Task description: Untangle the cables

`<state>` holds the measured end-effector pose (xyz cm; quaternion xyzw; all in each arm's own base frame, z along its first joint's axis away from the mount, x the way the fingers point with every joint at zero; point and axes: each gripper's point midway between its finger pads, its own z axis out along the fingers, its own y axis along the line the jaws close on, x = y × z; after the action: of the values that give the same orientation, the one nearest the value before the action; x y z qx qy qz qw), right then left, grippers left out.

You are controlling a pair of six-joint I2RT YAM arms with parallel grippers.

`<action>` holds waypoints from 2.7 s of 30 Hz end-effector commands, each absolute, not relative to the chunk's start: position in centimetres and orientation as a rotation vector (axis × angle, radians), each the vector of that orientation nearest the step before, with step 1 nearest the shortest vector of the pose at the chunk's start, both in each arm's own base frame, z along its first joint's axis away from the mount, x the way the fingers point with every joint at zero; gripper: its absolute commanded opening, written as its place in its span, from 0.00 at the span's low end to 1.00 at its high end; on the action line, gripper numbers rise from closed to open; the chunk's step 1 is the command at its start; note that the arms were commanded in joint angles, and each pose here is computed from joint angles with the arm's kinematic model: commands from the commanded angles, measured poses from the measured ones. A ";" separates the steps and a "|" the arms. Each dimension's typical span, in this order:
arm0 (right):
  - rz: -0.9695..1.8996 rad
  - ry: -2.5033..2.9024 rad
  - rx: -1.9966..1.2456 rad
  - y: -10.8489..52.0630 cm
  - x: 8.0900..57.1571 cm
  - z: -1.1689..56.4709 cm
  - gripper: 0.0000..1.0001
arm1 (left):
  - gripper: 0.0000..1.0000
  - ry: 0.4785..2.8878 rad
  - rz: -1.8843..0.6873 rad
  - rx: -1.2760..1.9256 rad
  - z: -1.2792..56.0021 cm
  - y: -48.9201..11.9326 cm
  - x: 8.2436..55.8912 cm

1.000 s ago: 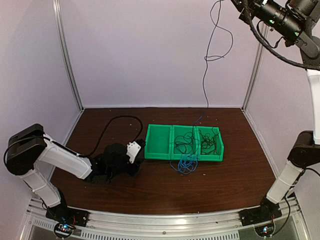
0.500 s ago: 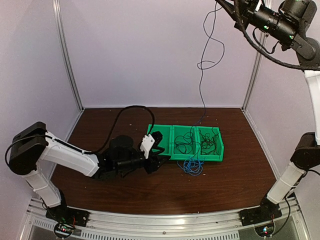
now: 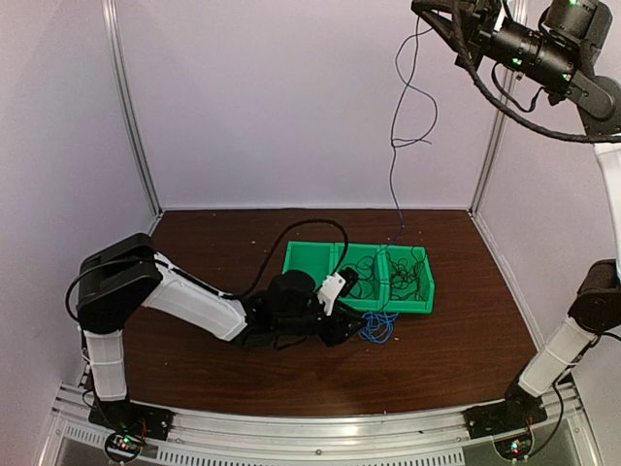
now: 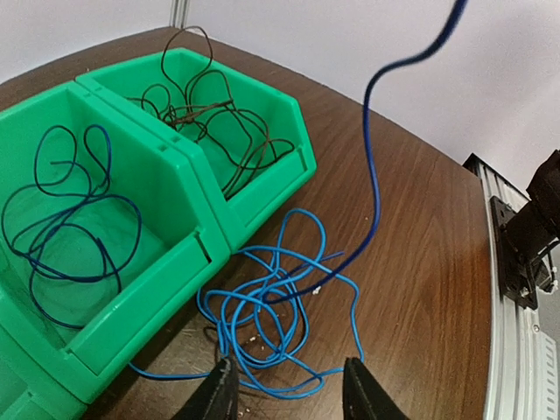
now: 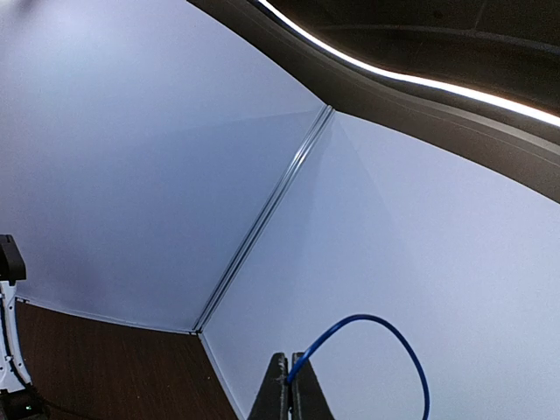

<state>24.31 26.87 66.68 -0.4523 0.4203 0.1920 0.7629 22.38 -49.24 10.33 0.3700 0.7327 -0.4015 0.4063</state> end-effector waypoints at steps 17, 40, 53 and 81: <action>0.412 0.896 -0.980 26.1 22.9 67.3 0.00 | 0.31 2.059 -1.043 0.778 6.1 -51.3 25.0; 0.338 0.825 -0.847 23.6 22.1 71.2 0.00 | 0.00 2.105 -0.947 0.779 5.0 -47.6 24.1; 0.286 0.690 -0.701 20.0 19.3 76.3 0.00 | 0.00 2.234 -0.585 0.638 5.4 -36.4 23.4; 0.228 1.021 -0.879 28.0 31.2 64.6 0.00 | 0.60 2.106 -0.293 0.223 12.8 -21.2 24.7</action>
<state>29.21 26.24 66.60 -0.3949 0.4563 0.1043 0.7906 23.75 -22.09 10.40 0.1143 0.8797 -0.1299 0.4429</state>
